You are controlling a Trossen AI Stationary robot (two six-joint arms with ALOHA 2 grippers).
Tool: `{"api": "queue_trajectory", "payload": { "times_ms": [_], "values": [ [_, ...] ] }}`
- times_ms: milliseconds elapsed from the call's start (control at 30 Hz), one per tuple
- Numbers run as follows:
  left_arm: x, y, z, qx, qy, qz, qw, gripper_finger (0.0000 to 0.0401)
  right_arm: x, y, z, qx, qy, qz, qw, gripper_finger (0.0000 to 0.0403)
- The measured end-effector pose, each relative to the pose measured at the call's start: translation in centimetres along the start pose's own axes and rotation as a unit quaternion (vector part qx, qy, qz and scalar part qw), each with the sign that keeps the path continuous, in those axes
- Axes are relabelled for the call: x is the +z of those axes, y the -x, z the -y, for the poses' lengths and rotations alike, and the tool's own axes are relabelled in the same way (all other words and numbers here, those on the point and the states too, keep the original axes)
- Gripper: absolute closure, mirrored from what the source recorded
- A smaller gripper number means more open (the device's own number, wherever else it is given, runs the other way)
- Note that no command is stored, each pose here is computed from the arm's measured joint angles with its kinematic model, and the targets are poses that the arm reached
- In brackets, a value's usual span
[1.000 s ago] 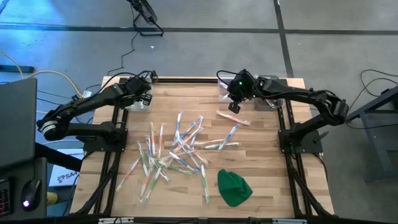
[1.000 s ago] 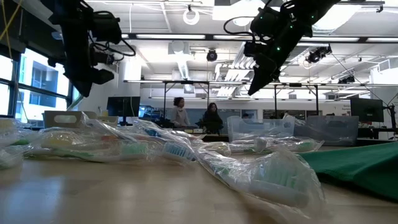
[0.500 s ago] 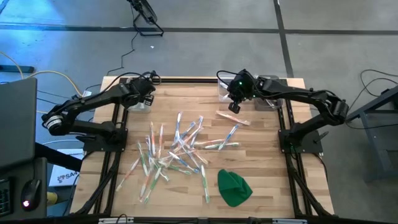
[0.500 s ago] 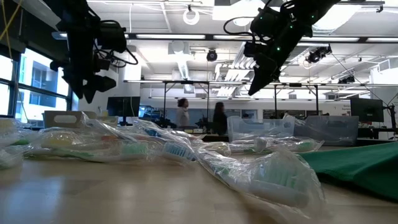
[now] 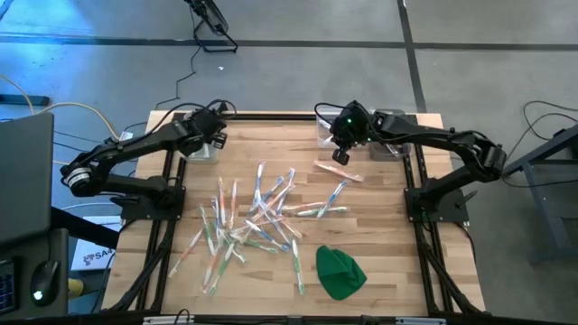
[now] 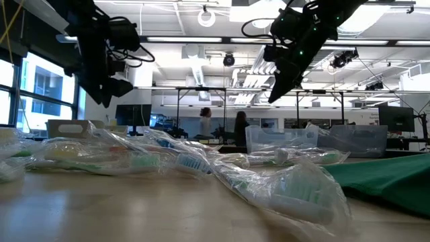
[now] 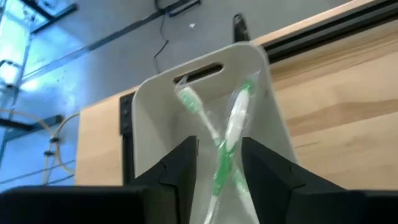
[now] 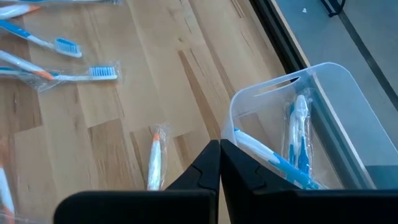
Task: Pick & Place Toothbrushes
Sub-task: Put the orange toothbrush into the black bin
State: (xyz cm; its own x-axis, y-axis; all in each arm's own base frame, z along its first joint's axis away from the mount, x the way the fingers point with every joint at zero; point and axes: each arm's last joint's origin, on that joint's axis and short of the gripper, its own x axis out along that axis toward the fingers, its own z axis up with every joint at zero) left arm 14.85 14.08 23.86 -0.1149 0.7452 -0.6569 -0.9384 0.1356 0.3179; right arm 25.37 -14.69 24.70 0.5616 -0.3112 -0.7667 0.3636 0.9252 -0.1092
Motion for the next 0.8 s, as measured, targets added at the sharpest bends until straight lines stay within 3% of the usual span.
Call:
{"api": "queue_trajectory", "payload": {
  "times_ms": [133, 433, 800],
  "values": [
    [0.3, 0.3, 0.6, -0.023, -0.010, 0.022, 0.999, 0.0319, 0.0, 0.0, -0.1, 0.024, 0.001, 0.005, 1.000, 0.0400],
    [0.5, 1.7, 2.3, -0.071, -0.042, 0.070, 0.994, 0.0394, 0.4, 0.1, -0.1, 0.022, 0.011, 0.025, 0.999, 0.0399],
    [0.5, 3.3, 4.0, -0.118, -0.068, 0.114, 0.984, 0.0396, 1.3, 0.3, -0.4, 0.073, 0.018, 0.078, 0.994, 0.0400]
  ]
}}
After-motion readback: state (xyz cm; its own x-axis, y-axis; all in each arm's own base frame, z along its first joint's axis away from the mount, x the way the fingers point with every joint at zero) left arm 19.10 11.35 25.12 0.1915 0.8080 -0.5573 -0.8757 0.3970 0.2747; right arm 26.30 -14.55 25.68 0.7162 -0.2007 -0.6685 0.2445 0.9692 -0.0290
